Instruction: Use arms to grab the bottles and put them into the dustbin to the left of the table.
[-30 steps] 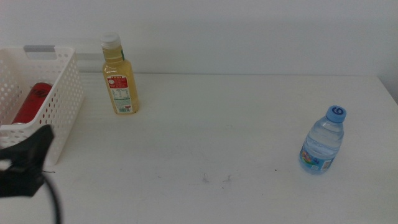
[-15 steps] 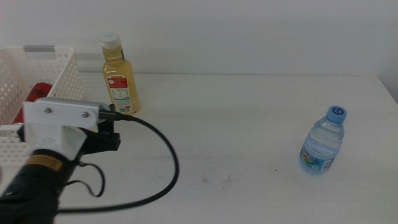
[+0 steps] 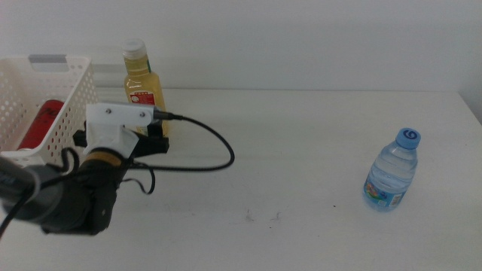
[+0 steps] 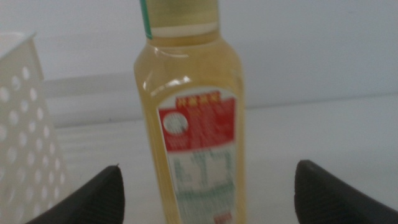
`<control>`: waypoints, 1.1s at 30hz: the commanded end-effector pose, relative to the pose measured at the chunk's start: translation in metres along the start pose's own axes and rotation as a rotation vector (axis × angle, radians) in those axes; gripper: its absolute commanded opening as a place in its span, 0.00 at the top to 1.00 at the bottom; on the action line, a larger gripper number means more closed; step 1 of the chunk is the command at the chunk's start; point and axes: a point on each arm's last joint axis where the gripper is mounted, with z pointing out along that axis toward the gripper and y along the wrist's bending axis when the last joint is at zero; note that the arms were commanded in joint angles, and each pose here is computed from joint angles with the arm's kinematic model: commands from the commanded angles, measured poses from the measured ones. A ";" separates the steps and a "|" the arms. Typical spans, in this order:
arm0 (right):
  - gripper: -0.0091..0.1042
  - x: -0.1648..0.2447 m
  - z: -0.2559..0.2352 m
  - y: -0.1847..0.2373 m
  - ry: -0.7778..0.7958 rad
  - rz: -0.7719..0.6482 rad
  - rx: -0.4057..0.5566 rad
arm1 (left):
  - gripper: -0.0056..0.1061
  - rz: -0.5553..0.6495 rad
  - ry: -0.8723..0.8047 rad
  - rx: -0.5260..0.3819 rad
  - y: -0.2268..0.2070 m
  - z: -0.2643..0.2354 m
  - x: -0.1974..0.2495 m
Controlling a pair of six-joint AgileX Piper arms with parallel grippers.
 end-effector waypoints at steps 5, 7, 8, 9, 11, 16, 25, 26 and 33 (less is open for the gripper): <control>0.10 0.000 0.000 0.000 -0.008 -0.006 0.002 | 0.11 -0.011 -0.037 -0.012 0.008 0.046 0.001; 0.10 0.000 0.000 0.000 -0.008 -0.006 0.002 | 0.11 -0.007 -0.031 -0.009 0.010 0.060 0.001; 0.10 0.000 0.000 0.000 -0.008 -0.006 0.002 | 0.11 -0.004 -0.030 -0.006 0.011 0.066 0.001; 0.10 0.000 0.000 0.000 -0.008 -0.006 0.002 | 0.11 -0.001 -0.032 -0.006 0.013 0.072 0.001; 0.10 0.000 0.000 0.000 -0.008 -0.006 0.002 | 0.11 0.001 -0.041 -0.005 0.014 0.083 0.001; 0.10 0.000 0.000 0.000 -0.008 -0.006 0.002 | 0.11 0.007 -0.009 -0.006 0.013 0.107 0.010; 0.10 0.000 0.000 0.000 -0.008 -0.006 0.002 | 0.62 0.001 -0.003 -0.001 0.012 0.111 0.002; 0.10 0.000 0.000 0.000 -0.008 -0.006 0.002 | 0.72 -0.001 -0.004 0.002 0.013 0.107 -0.004; 0.10 0.000 0.000 0.000 -0.008 -0.006 0.002 | 0.97 -0.002 0.138 0.114 -0.003 0.024 -0.068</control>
